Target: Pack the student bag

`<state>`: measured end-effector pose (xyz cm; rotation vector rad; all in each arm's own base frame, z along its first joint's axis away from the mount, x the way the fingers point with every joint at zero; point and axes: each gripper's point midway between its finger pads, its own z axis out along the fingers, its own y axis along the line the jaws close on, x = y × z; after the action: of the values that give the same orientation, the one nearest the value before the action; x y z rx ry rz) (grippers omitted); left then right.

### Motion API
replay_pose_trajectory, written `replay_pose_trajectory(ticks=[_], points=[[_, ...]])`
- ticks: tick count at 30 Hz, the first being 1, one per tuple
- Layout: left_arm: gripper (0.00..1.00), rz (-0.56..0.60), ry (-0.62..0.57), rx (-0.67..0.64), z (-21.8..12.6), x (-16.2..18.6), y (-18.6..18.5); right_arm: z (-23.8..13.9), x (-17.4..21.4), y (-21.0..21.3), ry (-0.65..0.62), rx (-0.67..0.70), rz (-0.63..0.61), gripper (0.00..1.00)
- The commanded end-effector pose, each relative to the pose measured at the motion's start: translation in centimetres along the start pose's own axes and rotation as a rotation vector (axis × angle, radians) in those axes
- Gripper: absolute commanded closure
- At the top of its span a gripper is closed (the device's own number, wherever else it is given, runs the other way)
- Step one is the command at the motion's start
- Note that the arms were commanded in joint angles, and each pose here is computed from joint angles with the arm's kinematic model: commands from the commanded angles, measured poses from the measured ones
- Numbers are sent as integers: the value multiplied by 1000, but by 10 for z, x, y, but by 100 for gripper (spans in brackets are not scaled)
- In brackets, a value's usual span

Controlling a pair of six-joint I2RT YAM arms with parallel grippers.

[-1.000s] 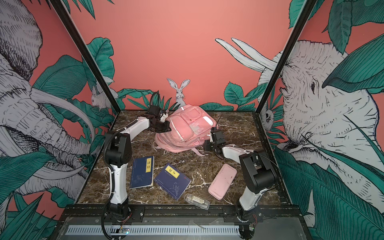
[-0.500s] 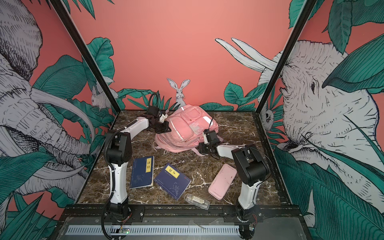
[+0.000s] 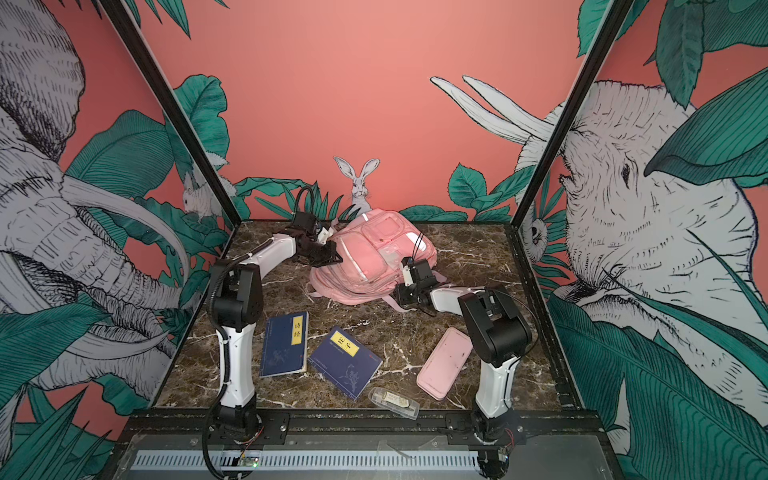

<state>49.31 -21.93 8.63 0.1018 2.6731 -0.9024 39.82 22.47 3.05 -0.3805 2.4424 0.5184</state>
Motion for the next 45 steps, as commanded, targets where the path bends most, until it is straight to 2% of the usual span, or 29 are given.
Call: replay_pose_trajectory(ticks=[1,4,8,19,31,40,45], points=[[100,28,-77,51,-8,-20,-13,-6,14,5,19,-9,-9,57],[100,19,-77,55,-7,-20,-14,-9,18,3,20,3,-6,64],[100,11,-77,65,-6,-19,-14,-8,18,0,21,20,-6,68],[100,-7,-69,71,-5,-13,-13,6,6,-4,-20,35,-14,69],[100,-18,-78,82,-7,-13,-15,6,17,-3,2,54,-41,77],[100,-38,-88,91,-6,-15,-16,-7,19,0,8,57,-45,90],[100,-42,-102,43,-9,-15,-9,-17,16,10,45,19,-26,98]])
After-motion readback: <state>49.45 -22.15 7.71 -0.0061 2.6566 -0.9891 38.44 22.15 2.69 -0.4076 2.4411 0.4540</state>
